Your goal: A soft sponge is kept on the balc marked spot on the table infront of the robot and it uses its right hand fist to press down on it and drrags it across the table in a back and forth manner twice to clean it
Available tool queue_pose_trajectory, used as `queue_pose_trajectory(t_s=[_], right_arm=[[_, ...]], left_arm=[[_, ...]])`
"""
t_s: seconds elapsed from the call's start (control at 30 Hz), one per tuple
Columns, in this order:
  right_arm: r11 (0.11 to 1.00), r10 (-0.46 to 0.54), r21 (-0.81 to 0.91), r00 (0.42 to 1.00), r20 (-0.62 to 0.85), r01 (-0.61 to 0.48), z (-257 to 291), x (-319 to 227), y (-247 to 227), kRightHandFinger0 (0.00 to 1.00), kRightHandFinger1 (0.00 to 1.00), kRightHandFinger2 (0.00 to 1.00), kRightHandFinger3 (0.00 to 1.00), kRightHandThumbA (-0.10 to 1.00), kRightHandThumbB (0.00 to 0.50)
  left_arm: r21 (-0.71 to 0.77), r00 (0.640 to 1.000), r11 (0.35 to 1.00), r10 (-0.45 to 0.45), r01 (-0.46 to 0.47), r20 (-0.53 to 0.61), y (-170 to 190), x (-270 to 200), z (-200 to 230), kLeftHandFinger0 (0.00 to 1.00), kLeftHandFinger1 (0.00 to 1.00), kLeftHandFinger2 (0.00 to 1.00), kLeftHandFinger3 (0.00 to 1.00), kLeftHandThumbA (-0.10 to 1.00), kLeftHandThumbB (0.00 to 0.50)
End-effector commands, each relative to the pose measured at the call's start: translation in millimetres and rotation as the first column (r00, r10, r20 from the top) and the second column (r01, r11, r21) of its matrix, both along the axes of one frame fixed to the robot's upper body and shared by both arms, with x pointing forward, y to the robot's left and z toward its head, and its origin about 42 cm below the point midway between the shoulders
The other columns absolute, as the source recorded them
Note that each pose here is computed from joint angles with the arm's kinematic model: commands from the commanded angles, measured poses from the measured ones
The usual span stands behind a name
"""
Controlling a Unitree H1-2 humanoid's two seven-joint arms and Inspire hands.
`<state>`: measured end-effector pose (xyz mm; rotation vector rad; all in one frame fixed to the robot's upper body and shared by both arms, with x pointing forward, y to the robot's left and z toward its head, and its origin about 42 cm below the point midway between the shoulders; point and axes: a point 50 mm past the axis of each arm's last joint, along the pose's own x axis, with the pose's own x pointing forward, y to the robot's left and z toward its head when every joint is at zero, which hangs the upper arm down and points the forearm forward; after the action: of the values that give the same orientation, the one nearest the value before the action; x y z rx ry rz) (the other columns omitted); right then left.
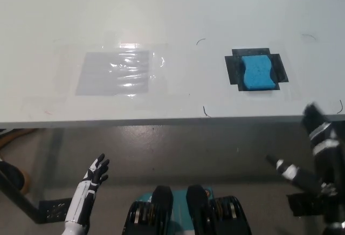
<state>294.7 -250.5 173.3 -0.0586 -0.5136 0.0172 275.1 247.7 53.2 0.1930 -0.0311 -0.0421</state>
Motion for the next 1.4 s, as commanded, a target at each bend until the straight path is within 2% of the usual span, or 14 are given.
queue_pose_trajectory(t_s=[0.0,0.1,0.27,0.3,0.33,0.37,0.4,0.43,0.77,0.9,1.03,1.13,1.17,1.37], right_arm=[[0.995,0.098,-0.017,0.885,0.454,-0.101,186,15,-15,1.00,1.00,1.00,1.00,1.00,0.390],[0.991,0.125,-0.028,0.858,0.498,-0.128,236,39,-16,1.00,1.00,1.00,1.00,1.00,0.418],[0.992,0.121,-0.030,0.865,0.486,-0.122,305,91,-7,1.00,1.00,1.00,1.00,1.00,0.311],[0.995,0.093,-0.015,0.872,0.481,-0.098,309,99,-4,0.70,0.98,1.00,1.00,1.00,0.253],[0.998,0.035,0.025,0.872,0.488,-0.054,319,118,2,0.40,0.65,0.76,0.81,1.00,0.117],[0.998,0.022,0.045,0.875,0.483,-0.050,326,136,10,0.03,0.12,0.22,0.30,1.00,0.080],[0.999,-0.007,0.044,0.888,0.461,-0.015,328,145,14,0.01,0.02,0.04,0.08,1.00,0.088],[0.999,-0.021,0.053,0.896,0.444,-0.003,331,159,22,0.00,0.00,0.00,0.00,1.00,0.057],[0.999,-0.007,0.040,0.972,0.236,-0.003,337,246,77,0.00,0.00,0.00,0.00,1.00,0.112],[0.996,0.006,0.092,0.996,0.091,-0.014,317,277,91,0.00,0.00,0.15,0.18,1.00,0.150],[0.990,0.028,0.142,0.998,-0.061,-0.019,284,295,98,0.00,0.01,0.26,0.29,1.00,0.095],[0.987,0.022,0.159,0.986,-0.167,0.005,255,302,96,0.00,0.00,0.21,0.22,1.00,0.095],[0.988,0.016,0.154,0.983,-0.182,0.012,251,303,96,0.00,0.00,0.19,0.20,1.00,0.019],[0.983,-0.044,0.146,0.921,-0.387,0.108,166,302,87,0.00,0.00,0.15,0.04,1.00,0.065]], left_arm=[[0.018,0.993,1.000,-0.021,0.019,0.118,3,8,16,1.00,1.00,1.00,1.00,1.00,0.093],[0.012,0.993,1.000,-0.020,0.019,0.118,0,7,16,1.00,1.00,1.00,1.00,1.00,0.096],[0.007,0.993,1.000,-0.016,0.016,0.118,1,8,16,1.00,1.00,1.00,1.00,1.00,0.101],[0.008,0.993,1.000,-0.017,0.016,0.116,1,8,16,1.00,1.00,1.00,1.00,1.00,0.091],[0.007,0.993,1.000,-0.018,0.018,0.117,1,8,15,1.00,1.00,1.00,1.00,1.00,0.082],[0.002,0.993,1.000,-0.018,0.018,0.113,1,8,14,1.00,1.00,1.00,1.00,1.00,0.092],[0.002,0.994,1.000,-0.018,0.018,0.112,1,7,14,1.00,1.00,1.00,1.00,1.00,0.092],[0.003,0.994,1.000,-0.019,0.019,0.110,1,6,12,1.00,1.00,1.00,1.00,1.00,0.091],[0.018,0.995,1.000,-0.009,0.008,0.097,2,-4,8,1.00,1.00,1.00,1.00,1.00,0.078],[0.012,0.994,1.000,-0.010,0.008,0.105,-1,-7,8,1.00,1.00,1.00,1.00,1.00,0.067],[0.018,0.994,1.000,-0.010,0.009,0.110,-1,-7,11,1.00,1.00,1.00,1.00,1.00,0.070],[0.013,0.994,1.000,-0.012,0.011,0.113,-2,-7,12,1.00,1.00,1.00,1.00,1.00,0.065],[0.010,0.994,1.000,-0.013,0.012,0.113,-2,-7,12,1.00,1.00,1.00,1.00,1.00,0.059],[0.011,0.993,1.000,-0.025,0.024,0.119,-1,-8,12,1.00,1.00,1.00,1.00,1.00,0.087]])
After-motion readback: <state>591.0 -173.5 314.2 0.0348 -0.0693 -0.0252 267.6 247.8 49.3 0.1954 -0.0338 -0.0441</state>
